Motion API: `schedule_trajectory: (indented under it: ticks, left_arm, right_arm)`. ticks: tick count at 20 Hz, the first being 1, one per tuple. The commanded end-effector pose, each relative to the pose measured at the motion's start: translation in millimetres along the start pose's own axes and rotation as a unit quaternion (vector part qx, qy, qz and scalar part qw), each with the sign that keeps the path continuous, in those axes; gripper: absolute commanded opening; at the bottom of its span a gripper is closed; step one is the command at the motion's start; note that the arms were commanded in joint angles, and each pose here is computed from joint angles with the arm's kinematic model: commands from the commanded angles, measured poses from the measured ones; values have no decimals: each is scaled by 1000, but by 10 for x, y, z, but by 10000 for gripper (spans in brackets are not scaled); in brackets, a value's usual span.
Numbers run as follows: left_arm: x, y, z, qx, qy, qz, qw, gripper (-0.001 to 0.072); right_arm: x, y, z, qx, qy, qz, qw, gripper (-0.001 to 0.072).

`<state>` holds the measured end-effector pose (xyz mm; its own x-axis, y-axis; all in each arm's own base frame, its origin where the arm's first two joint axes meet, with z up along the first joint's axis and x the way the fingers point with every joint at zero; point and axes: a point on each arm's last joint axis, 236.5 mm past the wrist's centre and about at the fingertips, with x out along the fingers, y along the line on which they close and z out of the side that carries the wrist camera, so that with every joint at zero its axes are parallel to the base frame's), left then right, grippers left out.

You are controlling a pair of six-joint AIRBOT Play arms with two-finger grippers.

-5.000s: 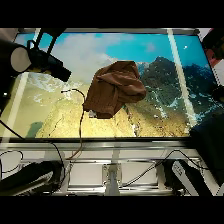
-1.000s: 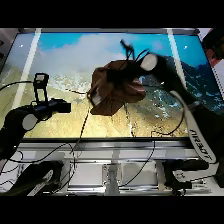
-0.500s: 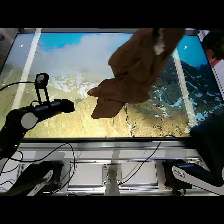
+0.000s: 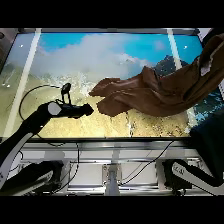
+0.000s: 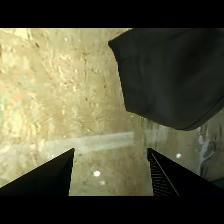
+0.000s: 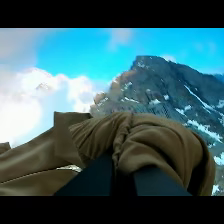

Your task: Fold the clothes and pants, and hang the long-sleeved shirts on hangers.

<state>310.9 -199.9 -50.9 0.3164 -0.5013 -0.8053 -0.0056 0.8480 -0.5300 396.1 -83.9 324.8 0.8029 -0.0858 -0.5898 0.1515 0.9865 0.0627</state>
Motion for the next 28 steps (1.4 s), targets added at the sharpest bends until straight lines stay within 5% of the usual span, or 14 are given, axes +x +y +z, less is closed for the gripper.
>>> schedule_trajectory:
  ticks: [1, 15, 17, 20, 23, 24, 28]
  left_arm:
    - [367, -207, -39, -37, 15, -64, 997, 590]
    - [811, -546, 201, 47, -6, -118, 992, 577]
    - [858, -626, 193, 56, -4, -121, 991, 473]
    - [960, -654, 103, 60, 10, -120, 991, 453]
    - [933, -774, 165, 33, 3, -140, 990, 80]
    - [900, -849, 226, 36, -2, -148, 988, 22]
    - [472, -1214, 902, 69, -78, -185, 977, 22]
  right_arm:
    - [194, -121, -190, 11, 30, -8, 999, 42]
    - [394, -25, -354, 25, 51, 18, 998, 42]
    - [392, -24, -355, 25, 51, 19, 998, 42]
    - [392, -22, -356, 25, 51, 19, 998, 41]
    - [392, -22, -354, 25, 50, 19, 998, 42]
    - [393, -23, -352, 25, 50, 19, 998, 42]
    - [409, -10, -103, 31, -2, 23, 999, 42]
